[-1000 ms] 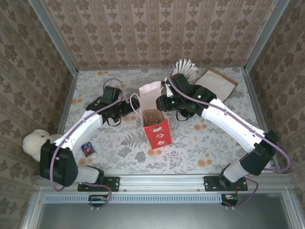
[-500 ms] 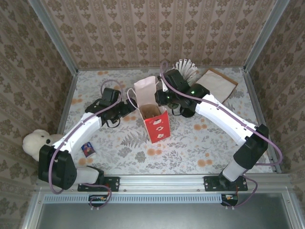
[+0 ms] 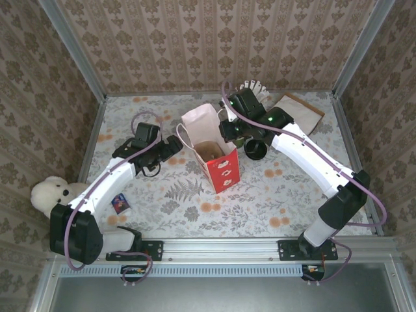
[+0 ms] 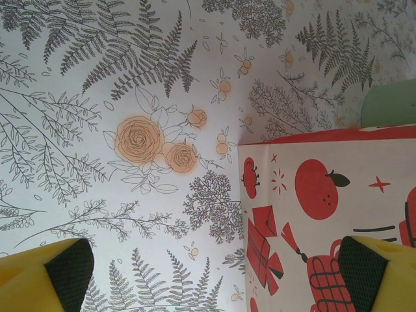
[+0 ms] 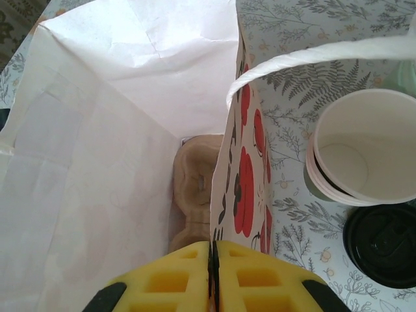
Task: Pack the takeout coffee
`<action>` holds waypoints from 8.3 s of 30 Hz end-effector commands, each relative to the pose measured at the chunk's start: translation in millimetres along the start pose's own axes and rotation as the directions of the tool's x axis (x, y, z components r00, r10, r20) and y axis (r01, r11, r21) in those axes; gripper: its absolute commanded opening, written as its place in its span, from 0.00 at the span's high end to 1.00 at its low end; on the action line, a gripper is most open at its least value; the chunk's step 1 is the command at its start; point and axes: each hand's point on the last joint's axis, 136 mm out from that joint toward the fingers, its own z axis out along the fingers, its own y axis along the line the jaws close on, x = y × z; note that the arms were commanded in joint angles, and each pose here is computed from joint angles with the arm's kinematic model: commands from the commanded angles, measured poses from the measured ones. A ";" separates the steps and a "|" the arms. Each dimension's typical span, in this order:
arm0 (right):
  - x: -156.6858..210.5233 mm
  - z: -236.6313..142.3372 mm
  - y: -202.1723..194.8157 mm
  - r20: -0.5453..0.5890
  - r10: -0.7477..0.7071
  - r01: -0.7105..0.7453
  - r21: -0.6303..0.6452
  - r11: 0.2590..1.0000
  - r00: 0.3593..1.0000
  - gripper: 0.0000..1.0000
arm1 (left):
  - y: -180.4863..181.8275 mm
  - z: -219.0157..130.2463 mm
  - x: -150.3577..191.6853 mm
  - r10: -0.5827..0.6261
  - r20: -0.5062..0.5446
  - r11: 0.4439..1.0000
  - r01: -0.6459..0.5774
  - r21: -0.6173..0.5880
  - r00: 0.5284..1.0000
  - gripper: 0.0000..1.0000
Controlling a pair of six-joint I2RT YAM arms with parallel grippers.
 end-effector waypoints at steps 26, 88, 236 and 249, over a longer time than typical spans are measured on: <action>-16.6 -90.3 -21.4 0.228 0.091 -0.090 -0.015 0.996 0.969 0.00 | 4.3 -1.0 -16.2 -0.037 0.035 0.999 0.039 -0.032 0.999 0.00; 53.9 94.1 -267.3 -0.034 0.533 -0.503 0.285 0.816 0.845 0.08 | -47.3 -99.8 -54.4 0.179 0.366 0.904 -0.299 0.305 0.913 0.00; 199.9 16.5 -130.5 -0.404 0.577 -0.387 0.461 0.799 0.710 0.00 | 35.2 -71.7 -69.2 0.006 0.470 0.998 -0.033 0.050 0.882 0.00; 204.3 18.8 -129.8 -0.405 0.581 -0.393 0.459 0.797 0.706 0.00 | 33.1 -71.1 -67.3 0.017 0.458 0.998 -0.047 0.053 0.889 0.00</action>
